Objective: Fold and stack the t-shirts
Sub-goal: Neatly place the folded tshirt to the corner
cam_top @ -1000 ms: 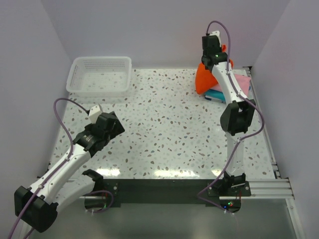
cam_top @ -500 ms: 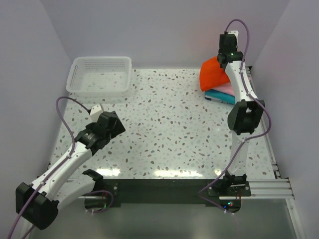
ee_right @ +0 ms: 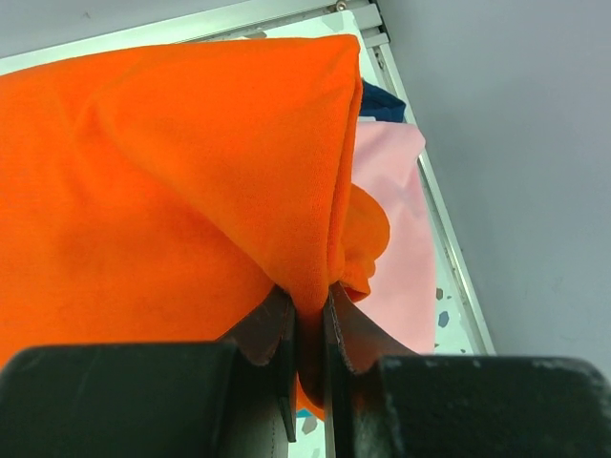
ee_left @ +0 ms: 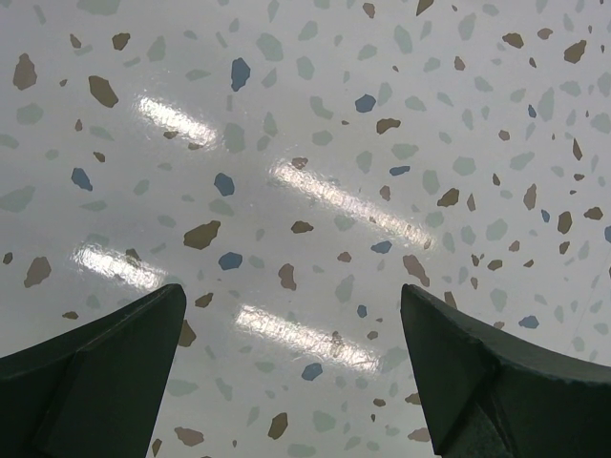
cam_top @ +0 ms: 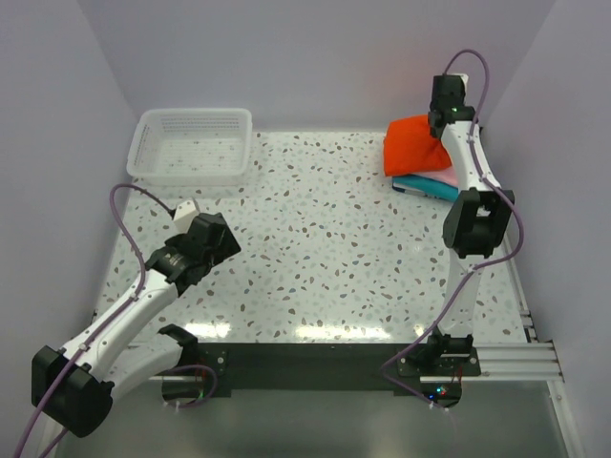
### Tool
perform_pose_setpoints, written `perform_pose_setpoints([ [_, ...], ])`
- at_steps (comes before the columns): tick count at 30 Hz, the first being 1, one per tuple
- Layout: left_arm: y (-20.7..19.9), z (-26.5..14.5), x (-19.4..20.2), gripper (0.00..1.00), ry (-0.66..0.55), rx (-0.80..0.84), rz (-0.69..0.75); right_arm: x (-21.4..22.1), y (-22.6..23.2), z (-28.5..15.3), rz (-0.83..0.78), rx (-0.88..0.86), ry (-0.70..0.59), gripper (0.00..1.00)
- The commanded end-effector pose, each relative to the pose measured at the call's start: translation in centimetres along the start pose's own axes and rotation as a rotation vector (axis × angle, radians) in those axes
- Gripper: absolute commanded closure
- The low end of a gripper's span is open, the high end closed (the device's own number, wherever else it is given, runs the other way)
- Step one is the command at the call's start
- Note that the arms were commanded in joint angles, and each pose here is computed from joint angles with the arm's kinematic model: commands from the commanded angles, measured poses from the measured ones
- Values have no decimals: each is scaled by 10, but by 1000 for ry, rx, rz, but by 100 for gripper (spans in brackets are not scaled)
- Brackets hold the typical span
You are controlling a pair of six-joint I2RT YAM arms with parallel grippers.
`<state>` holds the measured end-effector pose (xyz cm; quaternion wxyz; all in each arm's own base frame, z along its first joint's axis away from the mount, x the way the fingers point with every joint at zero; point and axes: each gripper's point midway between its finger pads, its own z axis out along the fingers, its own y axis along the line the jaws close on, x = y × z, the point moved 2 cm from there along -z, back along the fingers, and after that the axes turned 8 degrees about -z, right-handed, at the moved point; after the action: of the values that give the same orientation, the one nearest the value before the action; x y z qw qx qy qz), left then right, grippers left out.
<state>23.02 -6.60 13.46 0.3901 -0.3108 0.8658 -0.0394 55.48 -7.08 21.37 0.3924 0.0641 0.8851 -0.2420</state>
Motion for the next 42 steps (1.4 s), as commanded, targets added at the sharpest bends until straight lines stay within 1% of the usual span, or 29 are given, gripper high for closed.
perform_pose_setpoints([
  [1, -12, -5, -17, 0, -54, 29, -11, -22, -32, -15, 74, 48, -70, 100],
  [11, -10, -3, -17, 0, -57, 17, -6, -1, -58, -12, 71, 88, -6, 100],
  [14, -11, -2, -17, 0, -56, 18, -4, 5, -60, -13, 66, 79, 11, 96],
  [16, -11, -2, -16, 0, -54, 18, -2, 8, -60, -13, 75, 82, 25, 95],
  [19, -10, -1, -15, 0, -53, 13, 1, 16, -65, -13, 67, 112, 54, 90],
  [20, -10, -1, -15, 0, -52, 12, 1, 20, -67, -13, 59, 118, 71, 86],
  [21, -10, -1, -15, 0, -52, 14, 1, 23, -69, -13, 56, 122, 80, 79],
  [22, -10, -1, -15, 0, -52, 15, 1, 25, -70, -12, 55, 127, 90, 73],
  [23, -11, -1, -15, 0, -51, 18, 2, 29, -72, -12, 51, 128, 106, 58],
  [25, -11, 0, -15, 0, -48, 17, 5, 31, -77, -14, 63, 150, 118, 54],
  [26, -12, -1, -15, 0, -47, 21, 4, 32, -82, -15, 78, 157, 123, 48],
  [28, -11, 0, -14, 0, -45, 17, 8, 30, -85, -17, 89, 160, 119, 32],
  [29, -12, 0, -14, 0, -42, 19, 6, 28, -87, -20, 92, 159, 113, 22],
  [30, -12, 0, -13, 0, -39, 21, 6, 26, -87, -22, 94, 155, 109, 14],
  [31, -12, -1, -14, 0, -41, 23, 5, 24, -87, -25, 100, 145, 102, 1],
  [32, -12, -1, -13, 0, -39, 23, 6, 21, -86, -27, 101, 127, 91, 1],
  [35, -13, -2, -15, 0, -43, 28, 3, 9, -71, -34, 104, -4, 41, 1],
  [36, -13, -1, -15, 0, -43, 28, 5, 5, -60, -35, 107, -85, 24, 1],
  [40, -15, -2, -15, 0, -45, 37, 1, -6, -39, -45, 112, -233, -35, 1],
  [42, -14, -1, -14, 0, -44, 38, 4, -9, -34, -45, 107, -265, -49, 1],
])
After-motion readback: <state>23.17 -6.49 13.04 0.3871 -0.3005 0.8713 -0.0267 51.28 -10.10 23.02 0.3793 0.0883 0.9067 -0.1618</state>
